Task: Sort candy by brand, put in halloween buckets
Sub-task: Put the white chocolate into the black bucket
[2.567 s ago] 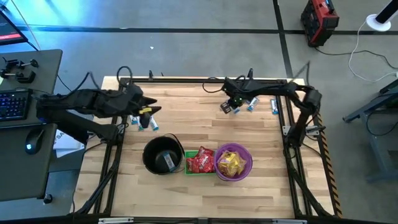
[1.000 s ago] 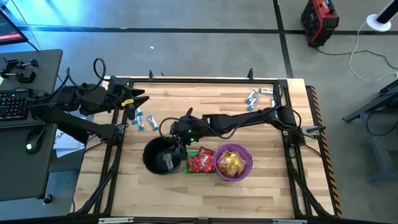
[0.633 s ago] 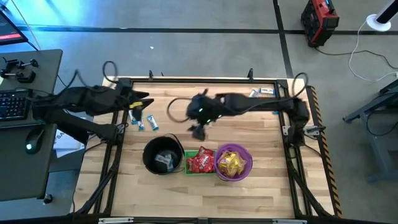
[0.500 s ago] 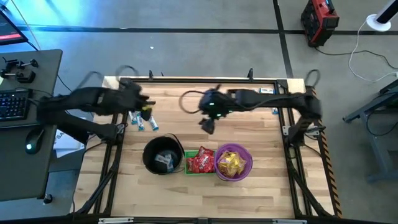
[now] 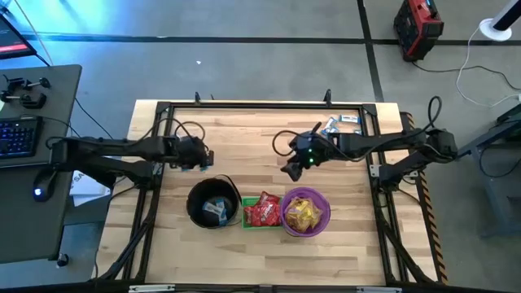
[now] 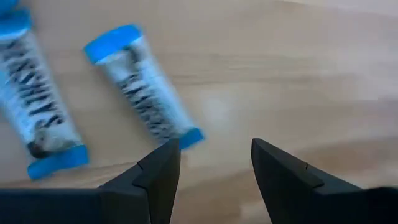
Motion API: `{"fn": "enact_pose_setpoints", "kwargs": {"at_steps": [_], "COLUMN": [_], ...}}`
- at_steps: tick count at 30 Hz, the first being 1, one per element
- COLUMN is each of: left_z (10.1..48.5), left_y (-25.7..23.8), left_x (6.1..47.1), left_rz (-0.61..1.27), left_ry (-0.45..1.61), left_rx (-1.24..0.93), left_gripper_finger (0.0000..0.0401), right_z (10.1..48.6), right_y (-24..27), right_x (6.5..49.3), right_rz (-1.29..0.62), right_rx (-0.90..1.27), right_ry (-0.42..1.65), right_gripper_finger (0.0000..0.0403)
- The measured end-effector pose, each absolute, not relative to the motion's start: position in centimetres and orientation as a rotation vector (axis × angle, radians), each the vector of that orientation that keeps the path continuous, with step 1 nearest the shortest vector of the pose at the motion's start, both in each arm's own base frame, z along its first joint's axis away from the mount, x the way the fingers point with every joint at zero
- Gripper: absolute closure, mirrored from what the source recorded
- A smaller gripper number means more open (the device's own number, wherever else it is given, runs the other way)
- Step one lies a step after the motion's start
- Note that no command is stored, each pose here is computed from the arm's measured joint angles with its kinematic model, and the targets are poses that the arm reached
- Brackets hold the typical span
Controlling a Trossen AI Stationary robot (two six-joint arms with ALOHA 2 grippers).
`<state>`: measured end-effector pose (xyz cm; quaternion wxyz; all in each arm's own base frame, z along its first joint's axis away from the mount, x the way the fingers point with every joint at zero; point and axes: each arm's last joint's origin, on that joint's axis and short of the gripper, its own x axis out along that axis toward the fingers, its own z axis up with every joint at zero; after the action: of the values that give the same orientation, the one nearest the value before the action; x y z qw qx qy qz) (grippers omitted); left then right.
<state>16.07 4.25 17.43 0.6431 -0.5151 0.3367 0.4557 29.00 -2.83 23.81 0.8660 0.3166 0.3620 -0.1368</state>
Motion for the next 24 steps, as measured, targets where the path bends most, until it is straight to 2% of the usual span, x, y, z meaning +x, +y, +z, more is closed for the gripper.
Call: {"fn": "enact_pose_setpoints", "kwargs": {"at_steps": [5, 11, 17, 24], "left_z": [15.7, 15.6, 14.4, 13.0], "left_y": [4.4, 5.0, 5.7, 6.7], "left_x": [15.2, 15.2, 15.5, 16.4], "left_rz": [1.161, 1.225, 1.247, 1.293], "left_ry": [0.735, 0.673, 0.769, 0.785], "left_rx": [-1.210, -1.205, -1.228, -1.238], "left_gripper_finger": [0.0213, 0.0213, 0.0213, 0.0213], "right_z": [23.5, 23.6, 23.7, 23.7], "right_y": [-2.8, -3.3, -3.3, -3.3], "right_x": [29.1, 29.1, 29.2, 29.2], "right_rz": [-0.278, -0.271, -0.266, -0.265], "right_rx": [0.653, 0.628, 0.618, 0.618], "right_ry": [0.750, 0.737, 0.728, 0.724], "right_gripper_finger": [0.0155, 0.0155, 0.0155, 0.0155]}}
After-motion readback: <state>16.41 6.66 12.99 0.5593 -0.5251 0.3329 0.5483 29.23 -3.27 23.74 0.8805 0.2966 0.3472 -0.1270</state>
